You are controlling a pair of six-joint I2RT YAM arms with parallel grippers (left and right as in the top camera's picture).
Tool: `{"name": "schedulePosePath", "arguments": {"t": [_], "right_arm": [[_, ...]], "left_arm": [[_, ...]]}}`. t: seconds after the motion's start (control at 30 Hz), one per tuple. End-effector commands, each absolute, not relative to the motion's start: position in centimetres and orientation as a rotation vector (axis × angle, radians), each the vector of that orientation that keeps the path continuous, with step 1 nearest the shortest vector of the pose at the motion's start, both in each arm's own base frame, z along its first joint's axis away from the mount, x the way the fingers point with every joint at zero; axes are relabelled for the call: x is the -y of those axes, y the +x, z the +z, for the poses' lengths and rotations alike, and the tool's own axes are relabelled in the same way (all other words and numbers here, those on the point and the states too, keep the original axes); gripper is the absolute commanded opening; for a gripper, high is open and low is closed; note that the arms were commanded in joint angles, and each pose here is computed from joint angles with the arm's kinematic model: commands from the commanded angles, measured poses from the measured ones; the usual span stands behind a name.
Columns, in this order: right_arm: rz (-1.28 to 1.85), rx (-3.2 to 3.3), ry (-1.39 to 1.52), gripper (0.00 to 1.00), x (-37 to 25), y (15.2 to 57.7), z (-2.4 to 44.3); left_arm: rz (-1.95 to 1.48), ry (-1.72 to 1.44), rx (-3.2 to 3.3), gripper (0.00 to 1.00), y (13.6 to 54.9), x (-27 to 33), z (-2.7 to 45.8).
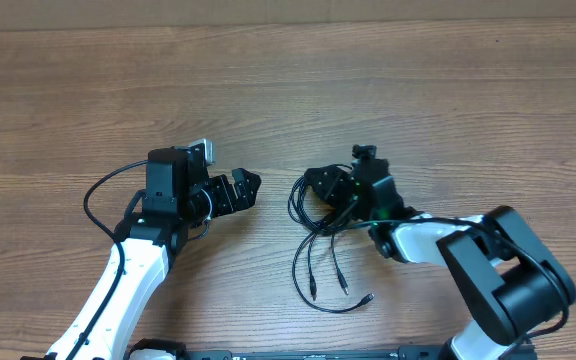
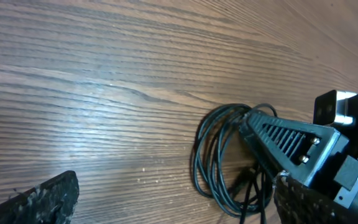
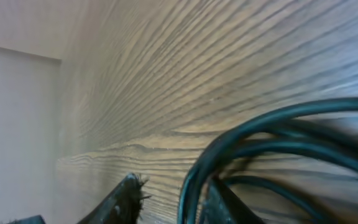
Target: Untangle cables
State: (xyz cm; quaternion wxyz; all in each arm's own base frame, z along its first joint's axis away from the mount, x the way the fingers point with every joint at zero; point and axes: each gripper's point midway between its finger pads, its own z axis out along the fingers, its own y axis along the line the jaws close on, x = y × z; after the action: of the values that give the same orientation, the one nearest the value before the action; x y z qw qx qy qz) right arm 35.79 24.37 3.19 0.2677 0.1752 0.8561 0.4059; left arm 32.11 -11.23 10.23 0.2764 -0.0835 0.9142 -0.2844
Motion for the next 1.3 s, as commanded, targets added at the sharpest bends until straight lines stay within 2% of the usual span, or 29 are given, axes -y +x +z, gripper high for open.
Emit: {"name": "schedulePosePath", "arguments": {"t": [0.0, 0.07, 0.2, 0.5, 0.73, 1.27], "right_arm": [[0.993, -2.278, 0.61, 0.27, -23.9, 37.3, 2.7], [0.962, -2.265, 0.641, 0.25, -23.5, 37.8, 2.2], [0.962, -2.234, 0.537, 0.04, -24.0, 38.2, 3.0], [1.296, -2.146, 0.072, 0.04, -29.3, 35.8, 8.4], [1.459, -1.973, -0.259, 0.04, -31.0, 32.5, 16.2], [1.548, -1.779, -0.442, 0.04, -29.9, 27.6, 26.1]], "left_arm": [[-0.721, -0.224, -2.436, 0.99, 32.6, 10.7, 10.6], [-0.721, -0.223, -2.436, 0.99, 32.6, 10.7, 10.6], [-0.721, -0.224, -2.436, 1.0, 32.6, 10.7, 10.6], [-0.721, -0.224, -2.436, 1.0, 32.6, 10.7, 10.6], [-0.721, -0.223, -2.436, 0.99, 32.6, 10.7, 10.7], [-0.752, -0.244, -2.471, 1.0, 32.1, 11.5, 10.0]]}}
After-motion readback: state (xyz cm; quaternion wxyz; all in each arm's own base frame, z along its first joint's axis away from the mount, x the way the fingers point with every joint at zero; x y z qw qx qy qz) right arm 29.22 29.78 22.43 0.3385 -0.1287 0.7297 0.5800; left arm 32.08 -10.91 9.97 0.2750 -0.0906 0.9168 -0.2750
